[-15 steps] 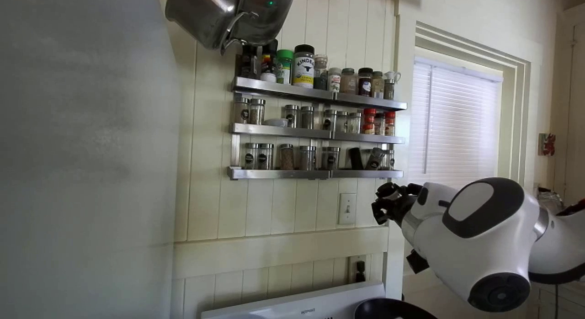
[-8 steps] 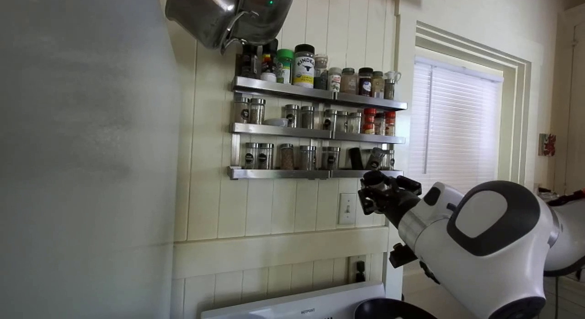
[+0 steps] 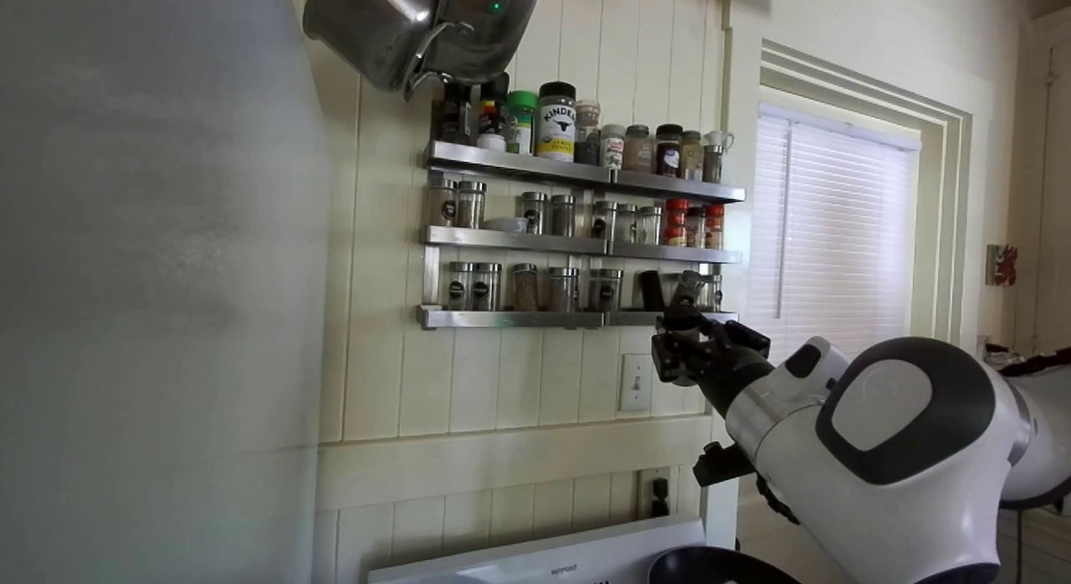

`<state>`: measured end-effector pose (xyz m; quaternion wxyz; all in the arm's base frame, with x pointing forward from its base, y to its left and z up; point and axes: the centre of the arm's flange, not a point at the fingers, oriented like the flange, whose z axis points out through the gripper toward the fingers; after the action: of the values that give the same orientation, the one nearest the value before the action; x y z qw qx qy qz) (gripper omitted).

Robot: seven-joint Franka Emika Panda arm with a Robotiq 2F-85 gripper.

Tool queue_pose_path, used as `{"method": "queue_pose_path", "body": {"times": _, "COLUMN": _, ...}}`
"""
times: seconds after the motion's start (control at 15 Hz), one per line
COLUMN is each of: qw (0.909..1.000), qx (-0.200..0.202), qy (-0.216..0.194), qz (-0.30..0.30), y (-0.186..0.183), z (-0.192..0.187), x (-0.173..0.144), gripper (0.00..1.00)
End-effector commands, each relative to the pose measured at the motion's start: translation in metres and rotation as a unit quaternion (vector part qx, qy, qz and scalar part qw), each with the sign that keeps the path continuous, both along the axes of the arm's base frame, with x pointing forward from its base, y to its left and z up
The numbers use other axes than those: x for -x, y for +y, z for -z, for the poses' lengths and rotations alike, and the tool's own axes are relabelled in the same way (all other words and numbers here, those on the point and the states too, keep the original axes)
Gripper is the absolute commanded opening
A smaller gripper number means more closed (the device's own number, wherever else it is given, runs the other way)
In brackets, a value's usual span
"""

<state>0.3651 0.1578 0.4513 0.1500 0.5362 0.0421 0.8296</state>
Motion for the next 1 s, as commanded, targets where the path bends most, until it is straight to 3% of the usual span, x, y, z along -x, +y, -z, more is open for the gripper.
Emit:
{"method": "queue_pose_path", "body": {"times": 0.0, "qw": 0.9994, "qx": -0.029, "qy": -0.009, "qz": -0.014, "y": -0.009, "z": -0.013, "x": -0.005, "gripper": 0.25}}
{"method": "queue_pose_path", "body": {"times": 0.47, "qw": 0.9849, "qx": -0.116, "qy": -0.067, "qz": -0.110, "y": -0.015, "z": -0.063, "x": -0.005, "gripper": 0.25}}
{"method": "queue_pose_path", "body": {"times": 0.73, "qw": 0.9756, "qx": -0.157, "qy": -0.093, "qz": -0.122, "y": -0.025, "z": -0.087, "x": 0.005, "gripper": 0.25}}
{"method": "queue_pose_path", "body": {"times": 0.87, "qw": 0.9760, "qx": -0.166, "qy": -0.081, "qz": -0.115, "y": -0.025, "z": -0.089, "x": 0.014, "gripper": 0.25}}
{"method": "queue_pose_path", "body": {"times": 0.93, "qw": 0.9808, "qx": -0.147, "qy": -0.086, "qz": -0.095, "y": 0.022, "z": -0.094, "x": 0.026, "gripper": 0.50}}
